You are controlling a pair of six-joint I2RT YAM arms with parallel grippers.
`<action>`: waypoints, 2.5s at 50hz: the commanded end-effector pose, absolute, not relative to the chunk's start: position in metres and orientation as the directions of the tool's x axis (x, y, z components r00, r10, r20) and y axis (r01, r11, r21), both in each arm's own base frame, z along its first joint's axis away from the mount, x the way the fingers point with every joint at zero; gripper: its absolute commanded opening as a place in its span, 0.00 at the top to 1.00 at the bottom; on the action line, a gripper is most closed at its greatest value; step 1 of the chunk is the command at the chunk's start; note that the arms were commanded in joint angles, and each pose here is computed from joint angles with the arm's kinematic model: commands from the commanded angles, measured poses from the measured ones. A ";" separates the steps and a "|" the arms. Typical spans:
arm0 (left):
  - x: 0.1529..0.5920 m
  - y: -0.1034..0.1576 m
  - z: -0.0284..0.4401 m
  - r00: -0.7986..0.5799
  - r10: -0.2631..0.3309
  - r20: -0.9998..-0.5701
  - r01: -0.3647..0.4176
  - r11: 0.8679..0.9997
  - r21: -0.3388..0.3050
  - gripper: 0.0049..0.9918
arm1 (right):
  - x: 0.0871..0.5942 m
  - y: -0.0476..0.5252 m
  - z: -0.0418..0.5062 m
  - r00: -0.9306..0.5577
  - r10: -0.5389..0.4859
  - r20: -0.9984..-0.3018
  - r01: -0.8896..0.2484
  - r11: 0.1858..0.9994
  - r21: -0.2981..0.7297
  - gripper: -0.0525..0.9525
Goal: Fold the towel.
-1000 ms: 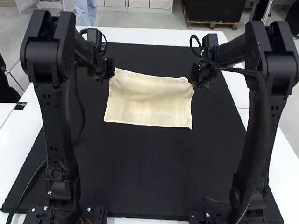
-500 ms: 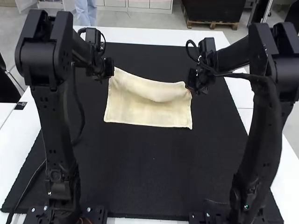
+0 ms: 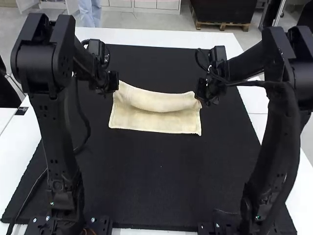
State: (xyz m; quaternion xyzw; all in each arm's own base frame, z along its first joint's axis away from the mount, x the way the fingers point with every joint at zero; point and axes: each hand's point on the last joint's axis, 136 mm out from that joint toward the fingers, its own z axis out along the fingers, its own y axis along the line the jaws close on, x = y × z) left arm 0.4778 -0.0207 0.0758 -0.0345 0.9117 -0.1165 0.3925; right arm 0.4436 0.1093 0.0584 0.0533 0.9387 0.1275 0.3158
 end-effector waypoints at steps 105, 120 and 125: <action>0.438 -0.026 0.079 -0.656 -0.086 -0.750 0.094 0.976 -0.194 0.98 | 0.362 0.103 0.060 -0.758 0.208 -0.618 0.032 0.959 0.283 0.95; 0.440 -0.030 0.075 -0.650 -0.085 -0.755 0.097 0.976 -0.193 0.98 | 0.369 0.098 0.062 -0.725 0.220 -0.653 0.042 0.960 0.276 0.95; 0.441 -0.032 0.076 -0.646 -0.084 -0.759 0.100 0.976 -0.192 0.98 | 0.370 0.097 0.058 -0.721 0.221 -0.657 0.046 0.961 0.272 0.95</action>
